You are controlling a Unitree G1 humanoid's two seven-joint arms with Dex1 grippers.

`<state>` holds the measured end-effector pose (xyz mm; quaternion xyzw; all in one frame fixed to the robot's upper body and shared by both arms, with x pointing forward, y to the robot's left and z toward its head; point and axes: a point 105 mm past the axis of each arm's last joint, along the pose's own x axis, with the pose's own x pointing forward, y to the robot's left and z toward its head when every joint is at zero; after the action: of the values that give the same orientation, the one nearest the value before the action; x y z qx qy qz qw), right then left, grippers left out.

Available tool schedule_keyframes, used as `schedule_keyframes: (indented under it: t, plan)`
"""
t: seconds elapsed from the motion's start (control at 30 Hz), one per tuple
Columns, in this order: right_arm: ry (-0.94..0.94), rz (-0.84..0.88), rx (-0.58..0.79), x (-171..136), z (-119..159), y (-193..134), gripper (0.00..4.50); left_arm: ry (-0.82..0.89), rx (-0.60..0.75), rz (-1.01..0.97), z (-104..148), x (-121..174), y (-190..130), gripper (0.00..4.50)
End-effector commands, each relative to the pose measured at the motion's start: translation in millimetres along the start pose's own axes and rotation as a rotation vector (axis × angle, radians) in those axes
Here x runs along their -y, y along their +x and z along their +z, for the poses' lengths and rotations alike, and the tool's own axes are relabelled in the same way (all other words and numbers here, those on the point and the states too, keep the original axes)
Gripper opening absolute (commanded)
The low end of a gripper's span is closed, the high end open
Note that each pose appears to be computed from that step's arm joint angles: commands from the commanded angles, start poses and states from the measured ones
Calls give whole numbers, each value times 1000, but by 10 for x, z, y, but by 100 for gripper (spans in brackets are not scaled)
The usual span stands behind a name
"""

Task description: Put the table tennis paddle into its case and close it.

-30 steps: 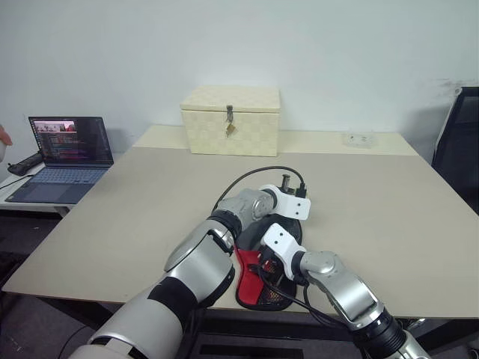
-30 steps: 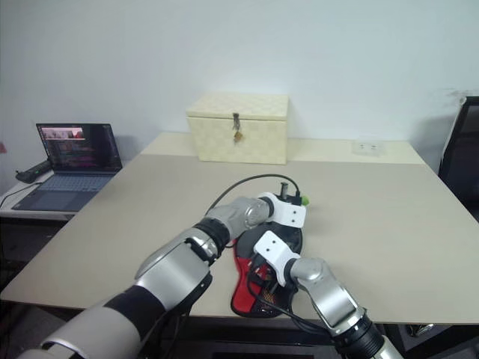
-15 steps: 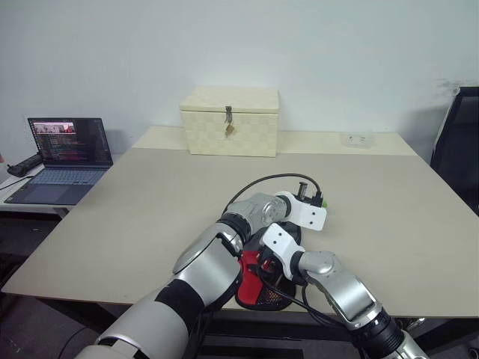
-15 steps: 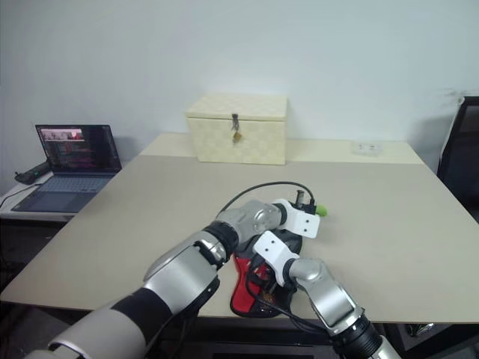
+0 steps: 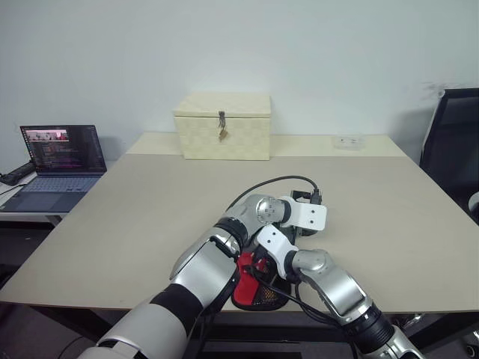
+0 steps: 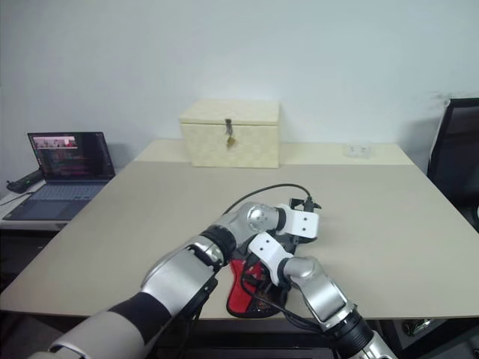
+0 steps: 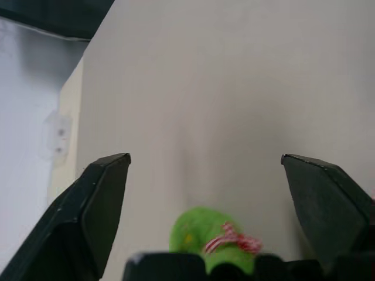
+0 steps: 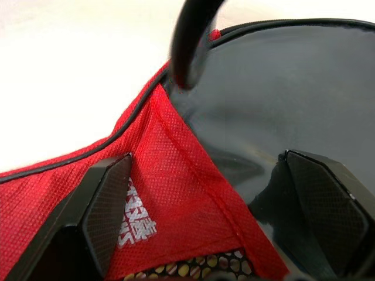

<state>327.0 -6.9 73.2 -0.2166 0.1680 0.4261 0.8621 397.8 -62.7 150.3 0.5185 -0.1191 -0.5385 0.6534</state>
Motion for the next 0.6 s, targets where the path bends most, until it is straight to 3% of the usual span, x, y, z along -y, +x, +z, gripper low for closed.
schedule_keyframes:
  t: [0.03, 0.17, 0.37, 0.47, 0.6]
  plan:
    - [104, 61, -198, -127, -548, 79, 450, -61, 90, 91, 135, -258, -95, 447]
    - [99, 65, -152, -56, -395, 31, 450, -167, 171, 252, 167, -639, -325, 447]
    - [179, 126, 31, 6, 137, -244, 450, -340, 211, 438, -104, -995, -808, 447]
    - [203, 133, 129, 71, 399, -482, 450, -518, 224, 506, -426, -971, -1079, 447]
    - [273, 96, 198, 261, 513, -812, 450, -673, 237, 453, -762, -643, -1284, 447]
